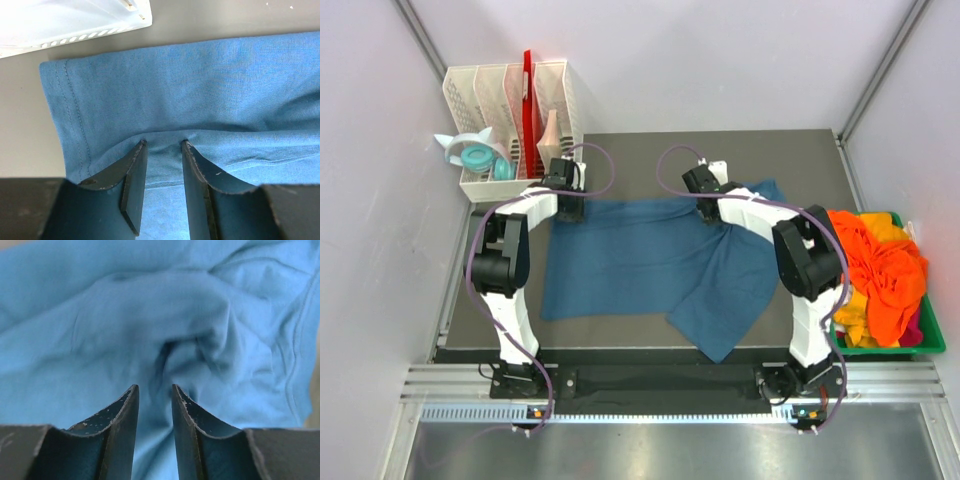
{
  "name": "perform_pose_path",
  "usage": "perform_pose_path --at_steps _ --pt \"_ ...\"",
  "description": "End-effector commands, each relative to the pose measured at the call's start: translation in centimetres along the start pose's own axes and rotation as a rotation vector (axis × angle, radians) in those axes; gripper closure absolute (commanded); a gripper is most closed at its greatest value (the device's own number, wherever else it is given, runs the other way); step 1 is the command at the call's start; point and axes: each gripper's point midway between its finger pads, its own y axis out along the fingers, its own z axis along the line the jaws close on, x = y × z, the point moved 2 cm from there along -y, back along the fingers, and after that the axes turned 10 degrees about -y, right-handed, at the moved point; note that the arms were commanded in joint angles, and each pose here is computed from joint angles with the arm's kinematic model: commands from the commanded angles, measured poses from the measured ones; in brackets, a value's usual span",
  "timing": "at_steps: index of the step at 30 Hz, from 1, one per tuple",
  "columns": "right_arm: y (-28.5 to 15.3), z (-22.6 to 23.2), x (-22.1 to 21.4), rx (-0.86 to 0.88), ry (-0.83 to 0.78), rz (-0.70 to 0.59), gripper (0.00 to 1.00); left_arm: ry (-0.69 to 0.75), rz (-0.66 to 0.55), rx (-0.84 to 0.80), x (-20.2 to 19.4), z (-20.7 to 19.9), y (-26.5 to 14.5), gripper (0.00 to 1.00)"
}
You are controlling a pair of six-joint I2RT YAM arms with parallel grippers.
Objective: Fold and stack the t-shirts
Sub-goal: Fold the tshirt
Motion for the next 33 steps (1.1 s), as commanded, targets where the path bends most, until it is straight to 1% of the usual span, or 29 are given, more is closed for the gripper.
perform_pose_path --at_steps 1,4,9,16,20,23,24,25,27,29,33 --pt "1.8 -0.9 3.1 -0.006 0.08 -0.031 0.67 0.014 0.042 0.038 -1.2 0.9 1.3 0.61" --pt "2.6 -2.3 4.6 -0.034 0.115 -0.031 0.68 0.019 0.046 0.042 -1.5 1.0 1.3 0.61" --pt "2.5 -4.0 7.5 -0.043 0.172 -0.086 0.69 0.017 0.041 0.035 -1.5 0.9 1.1 0.61" --pt "4.9 -5.8 10.1 -0.071 0.208 -0.073 0.68 0.009 0.043 0.031 -1.3 0.8 1.1 0.61" --pt "6.2 -5.9 9.9 -0.087 0.192 -0.041 0.68 0.009 0.048 0.035 -1.4 0.8 1.1 0.61" --pt "5.3 -6.0 9.9 -0.076 0.208 -0.076 0.68 0.014 0.045 0.034 -1.3 0.9 0.9 0.61" --pt "3.4 -6.3 10.8 -0.06 0.226 -0.125 0.67 0.015 0.045 0.034 -1.4 0.9 0.9 0.61" --pt "3.4 -5.9 10.0 -0.047 0.223 -0.128 0.67 0.015 0.043 0.031 -1.4 0.8 0.8 0.61" --pt "1.8 -5.6 10.1 -0.025 0.234 -0.151 0.66 0.015 0.045 0.03 -1.4 0.8 0.8 0.61" --pt "1.9 -5.1 8.8 -0.01 0.235 -0.129 0.65 0.015 0.045 0.025 -1.4 0.7 0.9 0.61" --pt "2.7 -4.4 8.0 0.007 0.234 -0.111 0.64 0.012 0.051 0.016 -1.6 0.5 1.0 0.61"
